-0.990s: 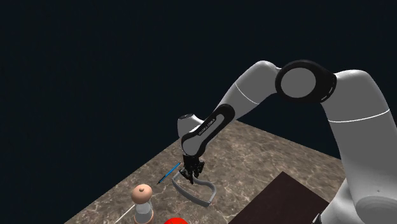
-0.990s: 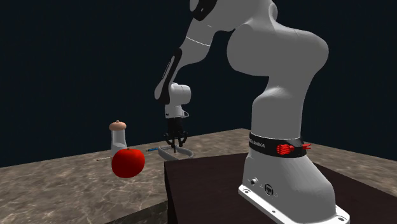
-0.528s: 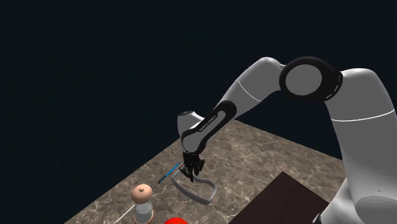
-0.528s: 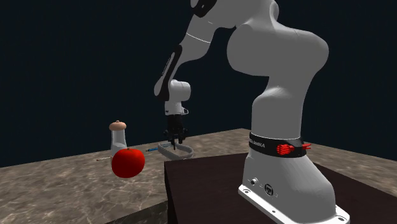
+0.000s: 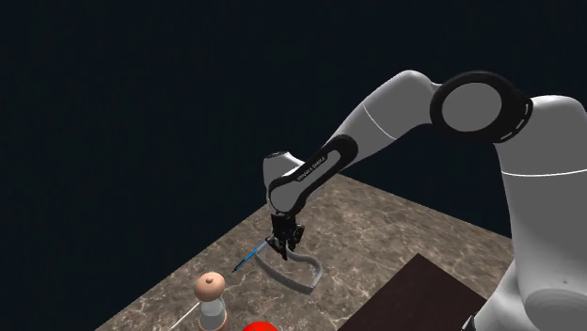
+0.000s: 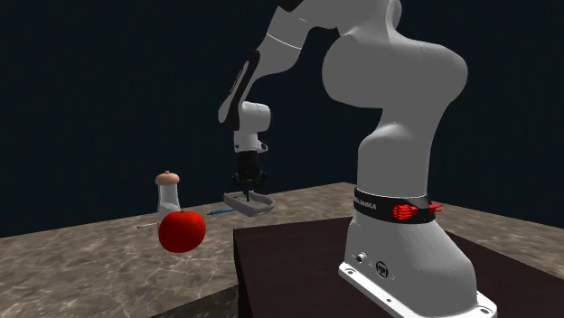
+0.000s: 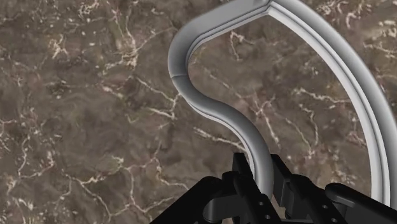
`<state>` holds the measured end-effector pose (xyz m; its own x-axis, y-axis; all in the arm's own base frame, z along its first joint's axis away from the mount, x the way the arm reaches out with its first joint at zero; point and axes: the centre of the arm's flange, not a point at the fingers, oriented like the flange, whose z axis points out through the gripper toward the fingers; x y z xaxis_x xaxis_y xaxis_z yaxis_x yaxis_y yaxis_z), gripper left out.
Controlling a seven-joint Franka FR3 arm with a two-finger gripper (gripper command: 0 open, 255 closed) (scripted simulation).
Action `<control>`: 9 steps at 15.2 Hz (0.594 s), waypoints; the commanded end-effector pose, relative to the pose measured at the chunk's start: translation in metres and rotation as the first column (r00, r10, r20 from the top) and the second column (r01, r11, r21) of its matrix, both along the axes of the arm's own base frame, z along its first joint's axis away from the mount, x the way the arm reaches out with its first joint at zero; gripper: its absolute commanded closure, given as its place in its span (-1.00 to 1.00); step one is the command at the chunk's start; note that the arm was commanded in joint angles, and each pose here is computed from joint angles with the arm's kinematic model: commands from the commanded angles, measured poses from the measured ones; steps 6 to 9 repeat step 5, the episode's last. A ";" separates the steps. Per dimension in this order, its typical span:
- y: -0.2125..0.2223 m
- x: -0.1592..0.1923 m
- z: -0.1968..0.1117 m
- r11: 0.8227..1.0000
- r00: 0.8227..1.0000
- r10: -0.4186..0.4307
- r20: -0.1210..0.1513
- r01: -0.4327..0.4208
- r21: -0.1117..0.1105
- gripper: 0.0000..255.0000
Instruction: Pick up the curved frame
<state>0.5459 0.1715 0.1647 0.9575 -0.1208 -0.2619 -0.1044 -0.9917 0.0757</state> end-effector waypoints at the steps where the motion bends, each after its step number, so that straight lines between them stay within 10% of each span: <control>1: 0.000 -0.001 0.011 1.000 1.000 0.000 0.000 0.000 0.000 1.00; 9: 0.000 -0.001 0.023 1.000 1.000 0.000 0.000 0.000 0.000 1.00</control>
